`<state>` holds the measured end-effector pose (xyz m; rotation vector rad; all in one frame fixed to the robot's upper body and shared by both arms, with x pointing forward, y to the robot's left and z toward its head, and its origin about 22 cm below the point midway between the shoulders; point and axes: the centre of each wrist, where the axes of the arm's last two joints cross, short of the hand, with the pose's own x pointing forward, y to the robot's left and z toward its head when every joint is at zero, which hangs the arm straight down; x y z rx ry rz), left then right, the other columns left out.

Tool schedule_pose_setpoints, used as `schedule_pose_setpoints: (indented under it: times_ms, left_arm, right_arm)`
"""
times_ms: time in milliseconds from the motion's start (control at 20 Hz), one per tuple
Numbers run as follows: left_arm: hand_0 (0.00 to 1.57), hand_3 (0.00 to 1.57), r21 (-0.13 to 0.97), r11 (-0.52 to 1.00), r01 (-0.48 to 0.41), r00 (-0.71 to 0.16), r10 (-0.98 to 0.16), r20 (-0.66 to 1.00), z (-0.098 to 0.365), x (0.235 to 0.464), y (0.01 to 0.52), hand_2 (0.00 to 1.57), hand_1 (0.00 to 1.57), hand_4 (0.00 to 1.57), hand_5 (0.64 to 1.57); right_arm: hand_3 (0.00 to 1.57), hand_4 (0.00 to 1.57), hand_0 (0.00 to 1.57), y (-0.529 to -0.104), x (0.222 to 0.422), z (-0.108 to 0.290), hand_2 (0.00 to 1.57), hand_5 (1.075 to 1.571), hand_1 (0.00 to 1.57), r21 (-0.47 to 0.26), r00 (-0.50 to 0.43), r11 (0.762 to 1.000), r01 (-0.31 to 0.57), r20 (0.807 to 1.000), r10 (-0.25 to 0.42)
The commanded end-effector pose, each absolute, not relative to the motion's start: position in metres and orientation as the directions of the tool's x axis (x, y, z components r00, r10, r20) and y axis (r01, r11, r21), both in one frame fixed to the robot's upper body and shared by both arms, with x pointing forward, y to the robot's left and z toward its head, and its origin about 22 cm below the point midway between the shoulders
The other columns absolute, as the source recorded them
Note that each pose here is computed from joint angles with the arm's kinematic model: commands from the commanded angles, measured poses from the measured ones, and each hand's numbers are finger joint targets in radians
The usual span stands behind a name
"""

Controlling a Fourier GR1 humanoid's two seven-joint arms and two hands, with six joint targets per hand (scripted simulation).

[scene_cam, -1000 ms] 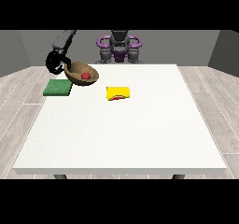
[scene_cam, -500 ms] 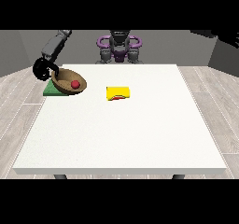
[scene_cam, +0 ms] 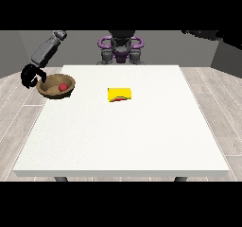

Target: Pick the cup and pour the ball into the bowl, then pick the bowl and place it on the pad

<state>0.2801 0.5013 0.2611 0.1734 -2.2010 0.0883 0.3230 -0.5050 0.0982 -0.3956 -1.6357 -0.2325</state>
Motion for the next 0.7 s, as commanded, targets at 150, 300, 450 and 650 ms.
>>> schedule_pose_setpoints:
  times_ms: [150,300,450,650]
  left_arm:
    - [0.0,0.0,-0.013,0.991,-0.131,-0.554,-0.062,0.83,0.255,0.271,0.485,0.0,0.0,0.7,1.557]
    - [0.0,0.0,-0.027,0.989,-0.144,-0.555,-0.058,0.83,0.244,0.27,0.495,0.0,0.0,0.69,1.557]
    - [0.0,0.0,-0.028,0.991,-0.128,-0.567,-0.05,0.822,0.266,0.264,0.506,0.0,0.0,0.68,1.557]
    - [0.0,0.0,-0.015,0.991,-0.131,-0.486,-0.051,0.873,0.249,0.272,0.506,0.0,0.0,0.67,1.555]
  right_arm:
    - [0.0,0.98,1.57,-0.516,0.318,0.093,1.57,1.569,1.57,-0.113,-0.033,0.913,0.392,0.99,0.136]
    - [0.35,0.98,1.57,-0.512,0.313,0.076,1.57,1.57,1.57,-0.15,-0.001,0.918,0.367,0.987,0.162]
    - [0.82,1.0,1.57,-0.499,0.314,0.052,1.57,1.565,1.57,-0.142,0.029,0.925,0.353,0.99,0.141]
    - [1.06,0.99,1.57,-0.486,0.321,0.044,1.57,1.563,1.57,-0.179,0.138,0.935,0.307,0.98,0.143]
